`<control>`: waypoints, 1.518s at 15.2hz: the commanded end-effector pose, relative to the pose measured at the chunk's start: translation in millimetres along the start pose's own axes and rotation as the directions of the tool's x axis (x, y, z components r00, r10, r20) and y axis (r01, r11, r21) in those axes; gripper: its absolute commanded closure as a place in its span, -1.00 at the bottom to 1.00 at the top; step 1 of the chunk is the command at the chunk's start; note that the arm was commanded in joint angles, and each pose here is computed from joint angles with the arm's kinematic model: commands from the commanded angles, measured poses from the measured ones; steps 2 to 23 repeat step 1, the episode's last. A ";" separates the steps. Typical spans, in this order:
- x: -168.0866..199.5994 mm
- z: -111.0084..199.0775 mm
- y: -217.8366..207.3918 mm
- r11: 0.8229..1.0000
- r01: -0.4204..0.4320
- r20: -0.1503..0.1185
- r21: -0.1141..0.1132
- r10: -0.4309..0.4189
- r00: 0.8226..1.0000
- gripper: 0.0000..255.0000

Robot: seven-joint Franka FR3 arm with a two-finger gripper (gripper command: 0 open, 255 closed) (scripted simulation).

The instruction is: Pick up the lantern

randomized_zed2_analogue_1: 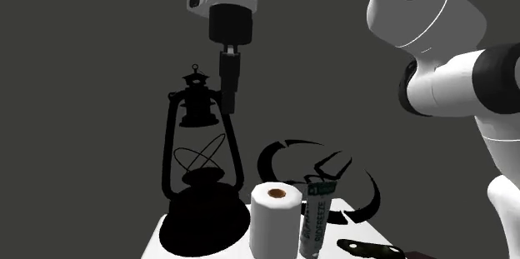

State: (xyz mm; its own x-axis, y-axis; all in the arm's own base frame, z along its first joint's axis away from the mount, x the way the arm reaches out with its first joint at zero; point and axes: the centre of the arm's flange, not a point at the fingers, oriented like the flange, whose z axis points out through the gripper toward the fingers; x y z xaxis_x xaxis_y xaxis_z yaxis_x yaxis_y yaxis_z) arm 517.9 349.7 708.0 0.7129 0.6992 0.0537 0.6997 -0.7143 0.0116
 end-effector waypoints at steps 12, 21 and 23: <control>-0.5 -4.2 -0.6 1.000 -0.001 -0.002 0.000 0.001 1.000 1.00; -0.5 -4.2 -0.6 1.000 -0.001 -0.002 0.000 0.001 1.000 1.00; -0.5 -4.2 -0.6 1.000 -0.001 -0.002 0.000 0.001 1.000 1.00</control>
